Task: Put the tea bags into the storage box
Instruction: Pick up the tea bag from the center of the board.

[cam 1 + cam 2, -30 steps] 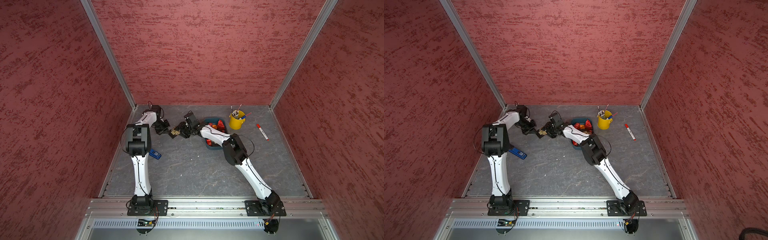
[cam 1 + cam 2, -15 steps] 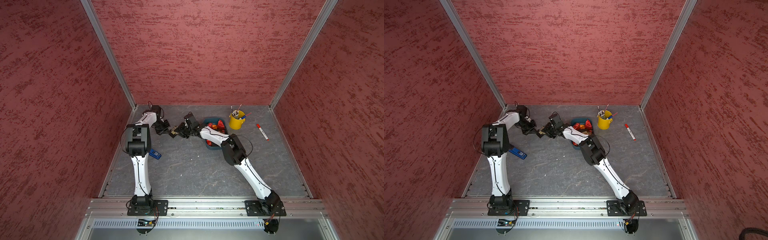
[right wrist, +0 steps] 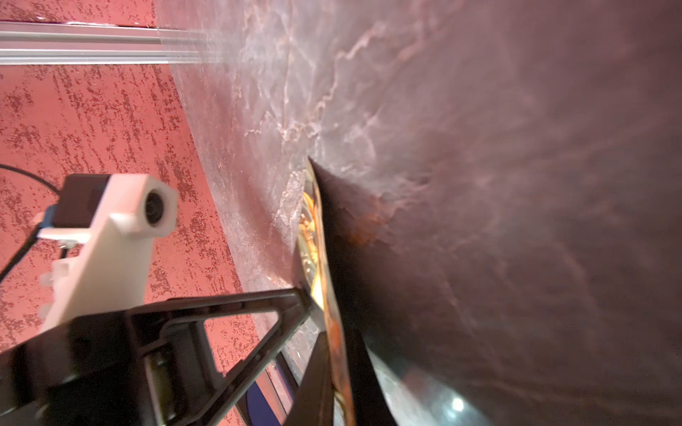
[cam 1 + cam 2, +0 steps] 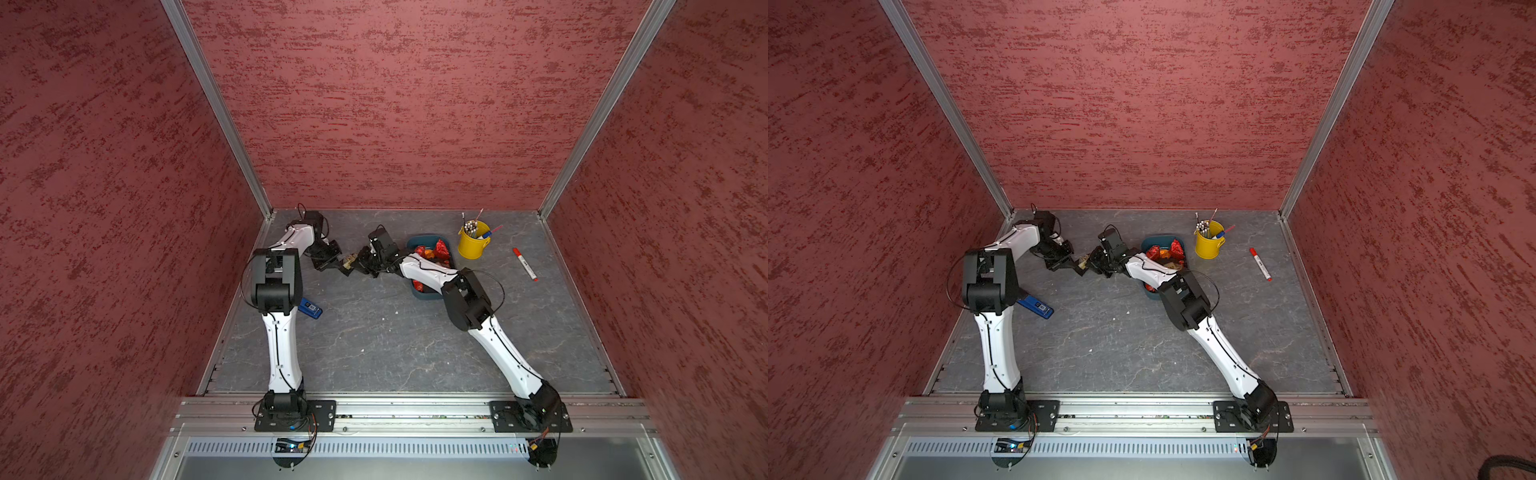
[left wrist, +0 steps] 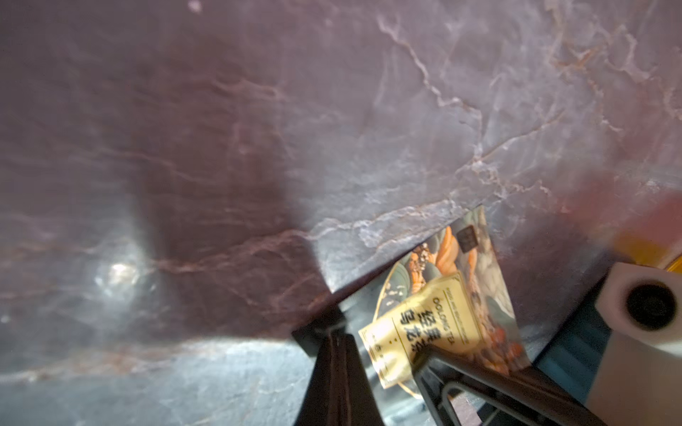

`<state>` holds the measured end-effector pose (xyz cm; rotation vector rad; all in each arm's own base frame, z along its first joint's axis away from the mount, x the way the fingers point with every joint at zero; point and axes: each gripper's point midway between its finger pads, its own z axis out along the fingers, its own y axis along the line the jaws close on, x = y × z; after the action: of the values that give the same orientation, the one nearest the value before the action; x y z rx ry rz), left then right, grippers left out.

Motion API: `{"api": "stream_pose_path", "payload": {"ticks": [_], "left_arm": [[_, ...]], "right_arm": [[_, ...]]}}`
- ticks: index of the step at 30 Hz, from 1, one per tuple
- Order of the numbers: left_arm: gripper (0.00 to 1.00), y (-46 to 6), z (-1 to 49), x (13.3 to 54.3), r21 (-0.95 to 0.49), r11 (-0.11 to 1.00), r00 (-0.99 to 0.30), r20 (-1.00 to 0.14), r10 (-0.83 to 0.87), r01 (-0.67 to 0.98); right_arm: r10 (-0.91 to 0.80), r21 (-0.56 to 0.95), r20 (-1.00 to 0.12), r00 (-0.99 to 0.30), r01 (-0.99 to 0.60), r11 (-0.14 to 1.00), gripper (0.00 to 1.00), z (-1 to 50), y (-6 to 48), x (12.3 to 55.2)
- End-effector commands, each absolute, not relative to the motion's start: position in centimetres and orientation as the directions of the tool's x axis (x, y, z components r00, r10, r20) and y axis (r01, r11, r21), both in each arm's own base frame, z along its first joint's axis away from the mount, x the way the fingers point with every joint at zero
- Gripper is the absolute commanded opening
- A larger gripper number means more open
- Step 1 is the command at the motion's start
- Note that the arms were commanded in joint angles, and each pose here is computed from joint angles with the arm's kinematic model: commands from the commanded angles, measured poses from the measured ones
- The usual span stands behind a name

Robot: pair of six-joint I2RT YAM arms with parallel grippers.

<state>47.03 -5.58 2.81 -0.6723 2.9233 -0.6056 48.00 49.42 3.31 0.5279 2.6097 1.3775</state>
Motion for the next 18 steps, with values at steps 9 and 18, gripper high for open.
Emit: {"api": "stream_pose_path", "payload": {"ticks": [9, 18], "left_arm": [[0.00, -6.0, 15.2, 48.5, -0.489, 0.824, -0.886, -0.192, -0.422, -0.286], [0.00, -6.1, 20.0, 45.5, -0.520, 0.813, -0.865, -0.247, -0.436, -0.262]], "right_arm": [[0.370, 0.866, -0.039, -0.928, 0.154, 0.477, 0.00, 10.1, 48.7, 47.6], [0.365, 0.869, -0.170, -0.915, 0.035, 0.493, 0.00, 17.5, 45.9, 45.3]]}}
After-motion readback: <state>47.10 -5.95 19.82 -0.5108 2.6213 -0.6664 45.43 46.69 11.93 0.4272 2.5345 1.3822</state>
